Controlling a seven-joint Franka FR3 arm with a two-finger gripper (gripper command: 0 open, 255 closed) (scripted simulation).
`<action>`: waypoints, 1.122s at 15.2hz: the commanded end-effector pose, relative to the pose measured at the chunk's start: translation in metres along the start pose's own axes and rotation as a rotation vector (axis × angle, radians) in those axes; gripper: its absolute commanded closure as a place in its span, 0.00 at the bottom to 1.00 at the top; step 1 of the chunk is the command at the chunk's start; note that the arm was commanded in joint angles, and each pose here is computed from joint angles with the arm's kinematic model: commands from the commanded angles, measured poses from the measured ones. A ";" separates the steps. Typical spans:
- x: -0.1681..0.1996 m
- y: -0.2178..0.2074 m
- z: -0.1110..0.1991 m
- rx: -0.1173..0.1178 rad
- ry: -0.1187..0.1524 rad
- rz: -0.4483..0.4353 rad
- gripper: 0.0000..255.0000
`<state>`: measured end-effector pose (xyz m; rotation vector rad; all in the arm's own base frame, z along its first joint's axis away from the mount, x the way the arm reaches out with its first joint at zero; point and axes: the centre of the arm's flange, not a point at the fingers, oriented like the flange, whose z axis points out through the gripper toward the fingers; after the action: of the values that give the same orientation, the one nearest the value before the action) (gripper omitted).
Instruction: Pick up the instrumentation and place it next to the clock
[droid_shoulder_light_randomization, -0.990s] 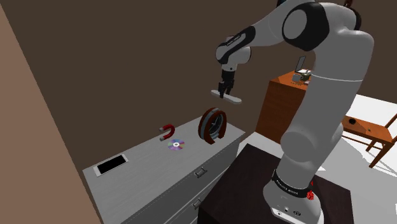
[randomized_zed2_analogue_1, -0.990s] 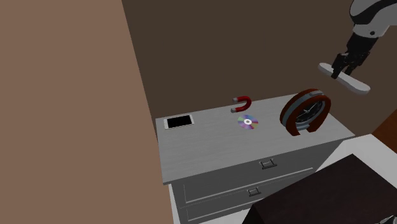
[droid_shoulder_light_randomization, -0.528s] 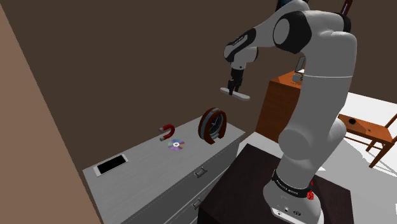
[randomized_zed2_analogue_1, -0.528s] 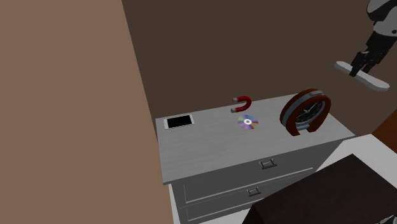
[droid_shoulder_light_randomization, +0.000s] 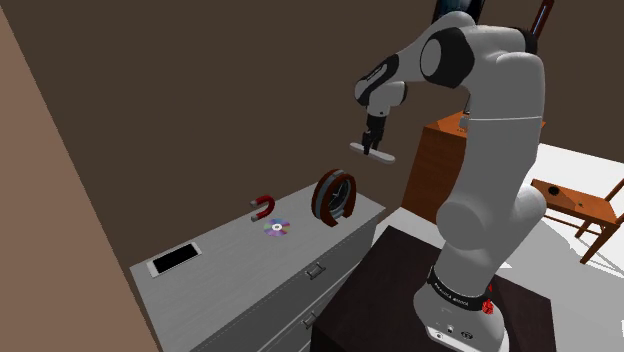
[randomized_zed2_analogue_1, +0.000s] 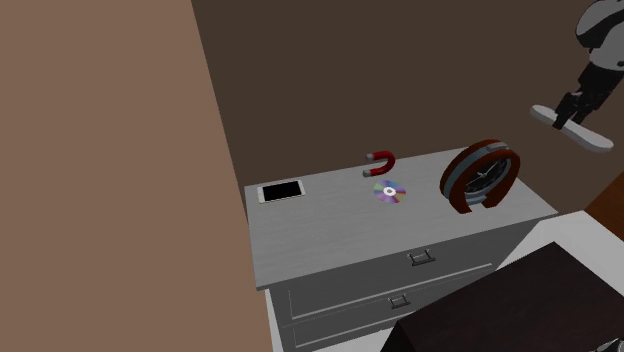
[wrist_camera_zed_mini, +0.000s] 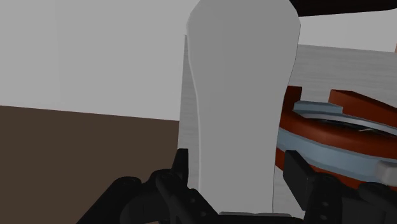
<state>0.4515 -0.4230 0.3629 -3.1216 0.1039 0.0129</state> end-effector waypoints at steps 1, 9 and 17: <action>0.001 0.000 0.010 -0.001 0.001 0.000 1.00; 0.001 0.001 0.052 -0.001 0.001 0.000 1.00; 0.001 0.002 0.094 -0.001 0.001 0.000 1.00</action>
<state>0.4514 -0.4234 0.2745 -3.1216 0.1040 0.0129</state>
